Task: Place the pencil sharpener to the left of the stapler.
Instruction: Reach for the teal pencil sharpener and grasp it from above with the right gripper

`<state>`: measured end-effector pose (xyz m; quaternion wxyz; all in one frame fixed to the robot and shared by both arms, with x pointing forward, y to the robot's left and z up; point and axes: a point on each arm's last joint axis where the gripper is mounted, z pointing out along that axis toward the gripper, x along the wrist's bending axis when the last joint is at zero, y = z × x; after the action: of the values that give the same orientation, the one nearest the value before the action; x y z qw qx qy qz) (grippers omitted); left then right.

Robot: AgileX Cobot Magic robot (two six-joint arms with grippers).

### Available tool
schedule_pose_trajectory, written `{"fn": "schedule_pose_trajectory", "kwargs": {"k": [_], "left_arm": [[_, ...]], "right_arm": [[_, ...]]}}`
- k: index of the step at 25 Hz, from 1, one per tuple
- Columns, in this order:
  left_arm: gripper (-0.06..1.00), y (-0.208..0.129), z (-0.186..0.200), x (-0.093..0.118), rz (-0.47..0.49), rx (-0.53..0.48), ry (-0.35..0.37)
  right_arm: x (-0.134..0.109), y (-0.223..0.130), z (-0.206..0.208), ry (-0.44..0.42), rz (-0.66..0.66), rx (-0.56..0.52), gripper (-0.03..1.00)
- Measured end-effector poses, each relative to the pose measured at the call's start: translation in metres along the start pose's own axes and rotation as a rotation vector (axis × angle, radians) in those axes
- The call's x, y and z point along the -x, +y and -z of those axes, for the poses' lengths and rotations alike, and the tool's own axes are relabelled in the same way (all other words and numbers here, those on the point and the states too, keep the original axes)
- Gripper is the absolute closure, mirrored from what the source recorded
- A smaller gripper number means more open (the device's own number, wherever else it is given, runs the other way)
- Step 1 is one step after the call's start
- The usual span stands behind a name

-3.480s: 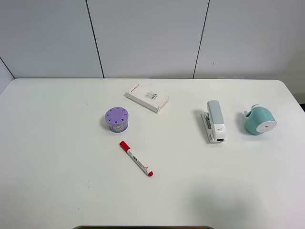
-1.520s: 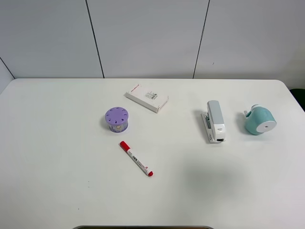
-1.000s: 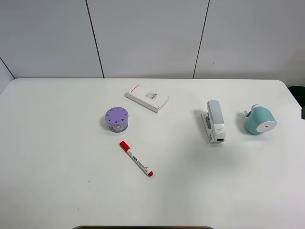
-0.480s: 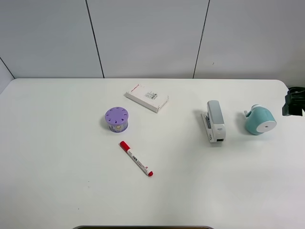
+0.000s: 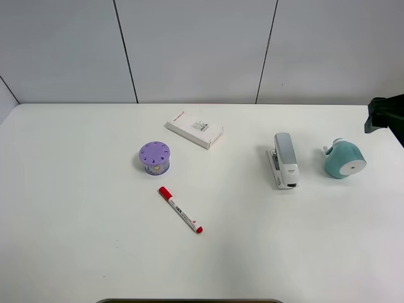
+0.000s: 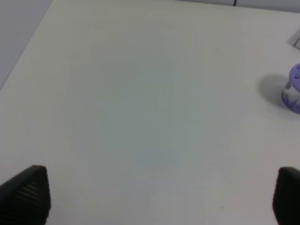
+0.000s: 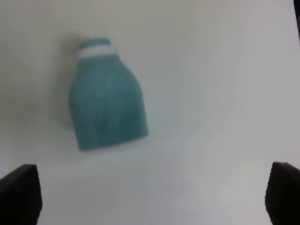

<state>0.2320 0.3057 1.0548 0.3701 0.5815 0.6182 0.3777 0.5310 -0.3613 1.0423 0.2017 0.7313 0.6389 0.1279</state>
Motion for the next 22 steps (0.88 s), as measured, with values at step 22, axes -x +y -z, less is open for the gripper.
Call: {"fn": "schedule_pose_trajectory", "kwargs": {"k": [22], "left_arm": [[-0.01,0.0,0.0,0.0,0.0,0.0,0.0]], "right_arm": [[-0.012,0.023,-0.098,0.083,0.066,-0.243,0.02]]}}
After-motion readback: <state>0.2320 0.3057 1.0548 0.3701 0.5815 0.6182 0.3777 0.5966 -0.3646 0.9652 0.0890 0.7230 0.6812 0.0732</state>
